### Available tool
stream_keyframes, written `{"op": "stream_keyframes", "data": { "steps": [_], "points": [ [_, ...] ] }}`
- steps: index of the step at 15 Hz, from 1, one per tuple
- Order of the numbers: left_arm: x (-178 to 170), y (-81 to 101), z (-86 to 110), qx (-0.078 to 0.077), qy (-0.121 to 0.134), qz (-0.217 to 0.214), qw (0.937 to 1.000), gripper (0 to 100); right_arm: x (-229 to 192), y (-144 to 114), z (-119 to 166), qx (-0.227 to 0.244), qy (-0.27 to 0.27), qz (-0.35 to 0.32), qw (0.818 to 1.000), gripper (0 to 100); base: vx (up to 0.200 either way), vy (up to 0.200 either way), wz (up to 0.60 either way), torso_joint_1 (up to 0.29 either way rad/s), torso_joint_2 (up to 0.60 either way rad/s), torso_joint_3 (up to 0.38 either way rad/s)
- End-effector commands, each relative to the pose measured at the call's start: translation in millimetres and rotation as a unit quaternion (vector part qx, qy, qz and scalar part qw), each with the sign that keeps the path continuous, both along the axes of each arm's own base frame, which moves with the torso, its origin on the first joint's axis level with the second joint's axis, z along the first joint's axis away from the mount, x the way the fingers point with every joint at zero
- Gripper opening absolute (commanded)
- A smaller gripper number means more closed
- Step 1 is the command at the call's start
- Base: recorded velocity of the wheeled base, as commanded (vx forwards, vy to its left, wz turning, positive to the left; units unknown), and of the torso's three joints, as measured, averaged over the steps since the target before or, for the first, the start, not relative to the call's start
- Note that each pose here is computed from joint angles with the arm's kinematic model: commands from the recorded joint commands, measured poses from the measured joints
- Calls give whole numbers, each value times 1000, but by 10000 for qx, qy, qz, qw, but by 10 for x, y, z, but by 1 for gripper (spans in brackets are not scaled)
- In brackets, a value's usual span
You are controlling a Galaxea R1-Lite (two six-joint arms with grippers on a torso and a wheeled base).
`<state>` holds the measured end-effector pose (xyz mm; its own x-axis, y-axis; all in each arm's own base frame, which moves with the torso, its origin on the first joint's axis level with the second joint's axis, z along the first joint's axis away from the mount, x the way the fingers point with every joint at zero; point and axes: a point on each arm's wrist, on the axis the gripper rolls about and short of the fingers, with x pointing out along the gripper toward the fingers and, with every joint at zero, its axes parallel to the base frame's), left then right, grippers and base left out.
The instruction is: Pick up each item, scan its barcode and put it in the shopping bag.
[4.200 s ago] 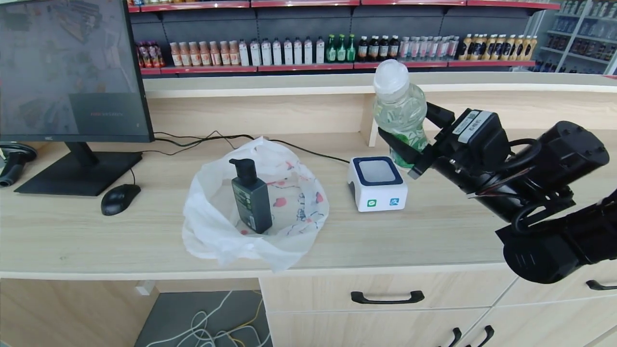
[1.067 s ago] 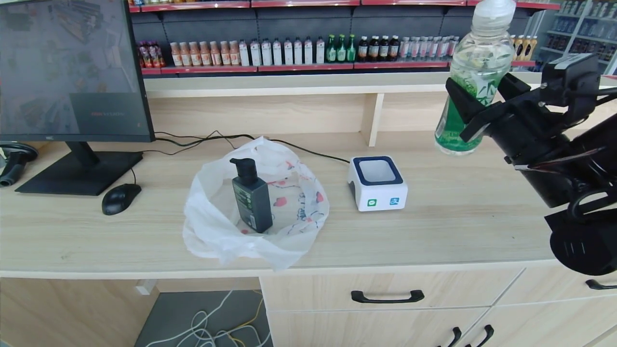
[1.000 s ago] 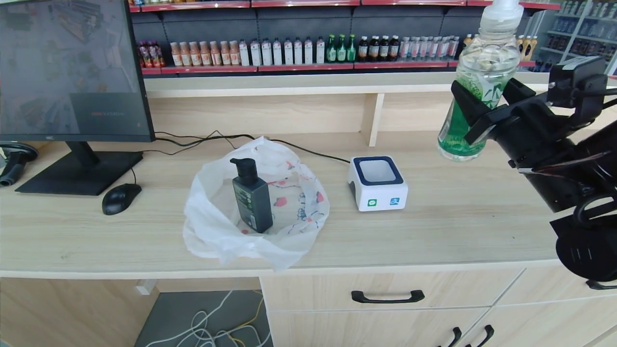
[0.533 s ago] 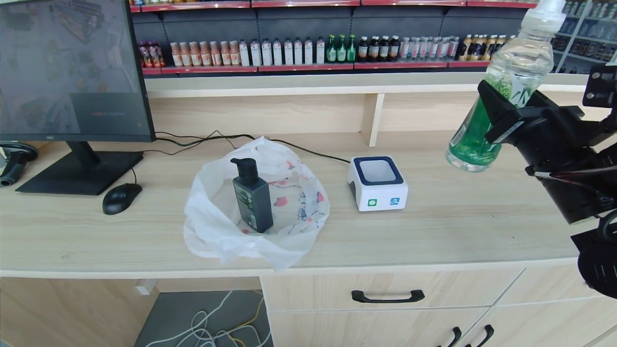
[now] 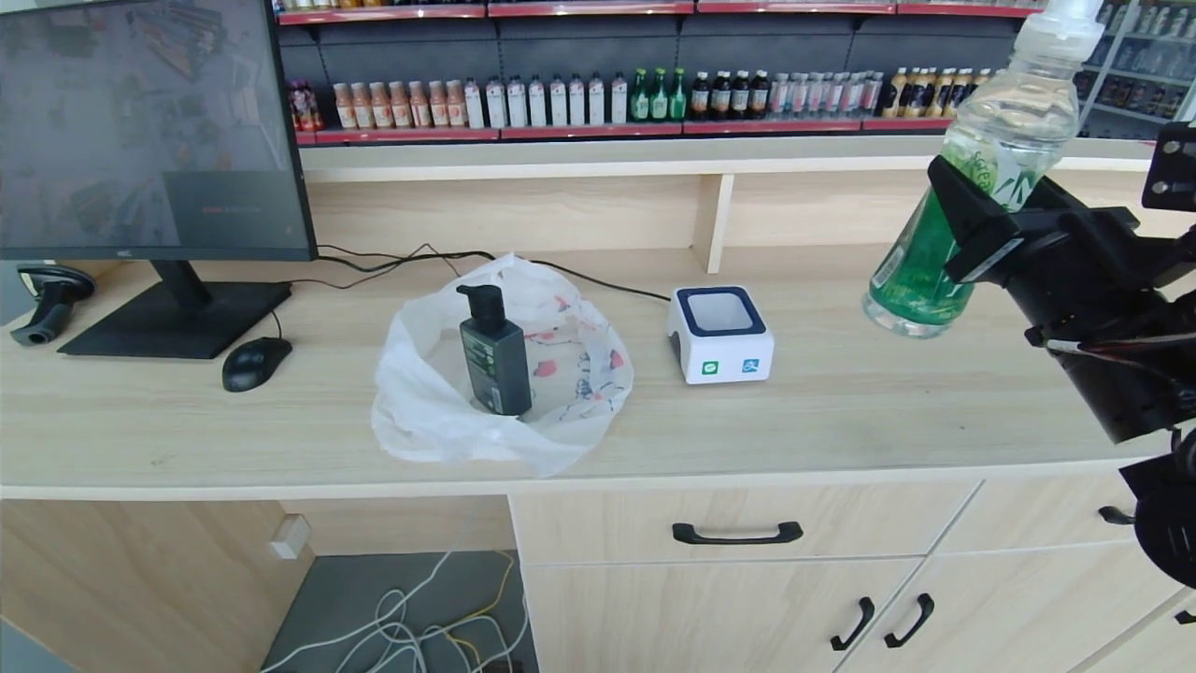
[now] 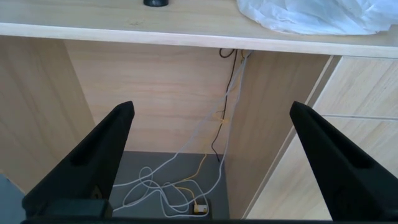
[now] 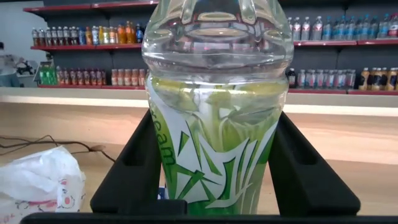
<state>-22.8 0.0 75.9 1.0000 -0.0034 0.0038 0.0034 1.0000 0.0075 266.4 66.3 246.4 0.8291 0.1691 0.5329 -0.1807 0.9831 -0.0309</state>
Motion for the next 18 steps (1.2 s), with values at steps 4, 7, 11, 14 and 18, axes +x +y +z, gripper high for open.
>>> {"op": "stream_keyframes", "data": {
  "steps": [4,7,11,14,18],
  "points": [
    [0,0,0,-7,-4,2,10000,100,-19,16,-10,-4,5,39,10000,0,0,200,0,12,6,-1],
    [0,0,-1,-7,4,2,10000,100,-23,15,-6,-2,-3,39,10000,0,0,200,0,6,1,2],
    [0,0,0,1,-4,2,10000,100,-35,38,-32,-9,51,89,9999,0,0,200,0,2,2,8],
    [0,0,0,1,-4,2,10000,100,-47,82,-55,-22,95,173,9998,0,0,67,0,1,1,1],
    [0,0,-1,1,4,2,10000,100,-36,81,-29,-8,43,166,9999,0,0,0,0,0,0,0]
  ]
}}
